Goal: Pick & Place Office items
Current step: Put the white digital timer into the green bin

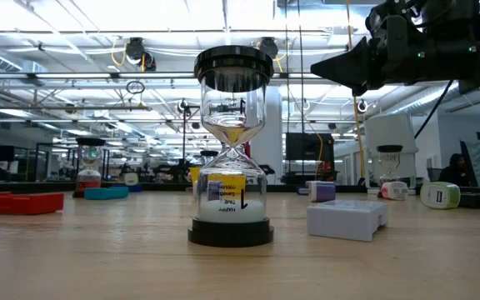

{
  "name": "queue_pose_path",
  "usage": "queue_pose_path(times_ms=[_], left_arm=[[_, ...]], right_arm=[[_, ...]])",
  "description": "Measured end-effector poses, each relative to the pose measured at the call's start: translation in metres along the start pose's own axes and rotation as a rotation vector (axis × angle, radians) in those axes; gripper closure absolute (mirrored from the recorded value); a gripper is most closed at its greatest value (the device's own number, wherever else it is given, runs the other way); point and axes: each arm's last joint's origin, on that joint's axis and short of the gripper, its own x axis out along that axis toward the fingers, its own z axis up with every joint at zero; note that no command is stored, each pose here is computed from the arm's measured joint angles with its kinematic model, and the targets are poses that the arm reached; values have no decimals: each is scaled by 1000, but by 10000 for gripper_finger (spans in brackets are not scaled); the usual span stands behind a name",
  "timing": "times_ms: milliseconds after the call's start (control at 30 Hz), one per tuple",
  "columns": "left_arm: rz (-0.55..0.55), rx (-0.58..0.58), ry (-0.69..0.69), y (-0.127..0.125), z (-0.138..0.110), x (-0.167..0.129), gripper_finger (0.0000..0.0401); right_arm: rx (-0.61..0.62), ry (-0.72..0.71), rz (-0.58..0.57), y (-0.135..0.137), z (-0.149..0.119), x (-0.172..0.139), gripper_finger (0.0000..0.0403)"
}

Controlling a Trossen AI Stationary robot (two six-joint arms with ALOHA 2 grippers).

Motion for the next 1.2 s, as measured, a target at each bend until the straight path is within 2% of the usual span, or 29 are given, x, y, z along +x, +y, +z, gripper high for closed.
queue_pose_path(times_ms=[167,333,533,667,767,833,933,1200], left_arm=[[45,133,-58,-6,0,-24,171],[82,286,-216,-14,3,-58,213],[130,385,-523,-21,16,-97,254],[177,443,-689,-24,38,-111,278],[269,462,-870,-23,60,-113,317],[294,476,-974,-18,68,-114,354],[225,531,-1109,-10,78,-113,393],[1,736,-1402,21,105,-109,397]], right_arm=[[-16,0,0,0,0,0,403],[-16,0,0,0,0,0,403],[-16,0,0,0,0,0,403],[-17,0,-1,0,0,0,403],[-17,0,-1,0,0,0,403],[-17,0,0,0,0,0,403],[-17,0,-1,0,0,0,403],[-24,-1,-1,0,0,0,403]])
